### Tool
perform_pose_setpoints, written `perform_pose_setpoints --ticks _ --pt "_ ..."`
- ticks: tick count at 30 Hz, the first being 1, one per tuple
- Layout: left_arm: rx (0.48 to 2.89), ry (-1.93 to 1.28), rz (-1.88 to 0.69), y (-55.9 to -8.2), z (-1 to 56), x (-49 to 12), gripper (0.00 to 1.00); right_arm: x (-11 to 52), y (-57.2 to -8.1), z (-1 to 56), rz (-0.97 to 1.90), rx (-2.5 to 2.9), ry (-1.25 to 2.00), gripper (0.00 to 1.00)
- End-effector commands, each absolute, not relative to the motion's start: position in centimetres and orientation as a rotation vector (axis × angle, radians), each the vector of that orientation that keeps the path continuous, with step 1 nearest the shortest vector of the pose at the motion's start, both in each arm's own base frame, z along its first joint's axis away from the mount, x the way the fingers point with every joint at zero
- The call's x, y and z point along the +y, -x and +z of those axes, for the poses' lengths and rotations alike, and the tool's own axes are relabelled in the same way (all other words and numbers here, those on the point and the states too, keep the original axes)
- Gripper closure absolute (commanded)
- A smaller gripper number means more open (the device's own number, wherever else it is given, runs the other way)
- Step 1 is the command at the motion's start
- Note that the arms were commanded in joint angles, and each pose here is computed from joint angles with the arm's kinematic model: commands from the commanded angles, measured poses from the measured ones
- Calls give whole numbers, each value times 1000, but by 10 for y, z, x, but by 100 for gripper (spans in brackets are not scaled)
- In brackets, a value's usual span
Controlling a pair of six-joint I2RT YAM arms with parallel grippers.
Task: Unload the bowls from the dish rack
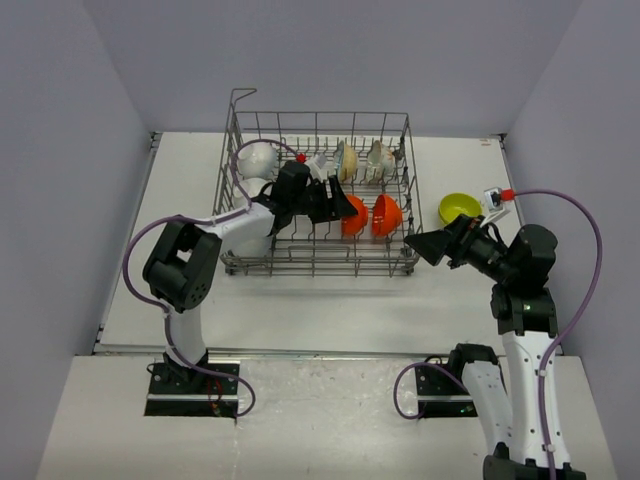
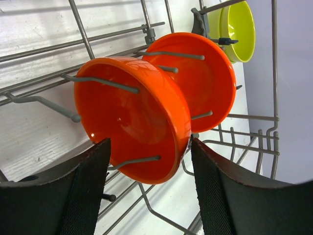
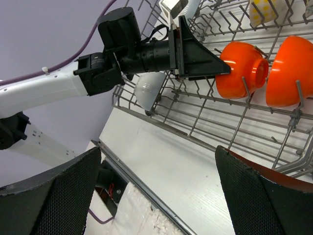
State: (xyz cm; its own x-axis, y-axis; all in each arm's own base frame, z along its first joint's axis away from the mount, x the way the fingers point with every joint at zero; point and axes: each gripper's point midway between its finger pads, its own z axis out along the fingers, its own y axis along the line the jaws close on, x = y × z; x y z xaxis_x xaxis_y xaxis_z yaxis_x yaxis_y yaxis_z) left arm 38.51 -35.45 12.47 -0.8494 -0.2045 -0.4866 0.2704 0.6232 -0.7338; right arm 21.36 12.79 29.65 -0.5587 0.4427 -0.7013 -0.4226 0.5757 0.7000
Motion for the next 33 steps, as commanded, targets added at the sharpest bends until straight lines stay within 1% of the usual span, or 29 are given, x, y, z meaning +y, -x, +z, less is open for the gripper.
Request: perform_pose_setpoints --ticks 1,3,9,12,14,17,20,22,26,33 --pt "2175 -110 -1252 -395 161 -373 32 132 -209 309 1132 1812 50 1" --pt "2176 -85 -1214 -397 160 -367 30 133 -209 309 1130 1815 52 1" --pt "2124 -55 -1107 -400 183 -351 28 134 -208 310 1133 1811 58 2" --pt "2090 -59 -1056 -404 198 -344 25 134 -207 312 1135 1805 60 2" --pt "2071 -86 -1041 -407 207 -347 24 134 -207 312 1135 1805 60 2" --pt "2100 -99 -1006 -409 204 -352 23 134 -207 313 1133 1801 59 2" --pt "2125 -81 -979 -413 195 -354 23 134 -207 314 1135 1801 58 2" --pt "2181 -53 -938 -411 179 -350 23 134 -206 315 1130 1798 59 2" --pt "2200 -53 -990 -408 173 -357 24 134 -204 315 1126 1799 61 2" --pt "2250 -38 -1062 -407 165 -369 31 134 -202 314 1118 1802 62 2"
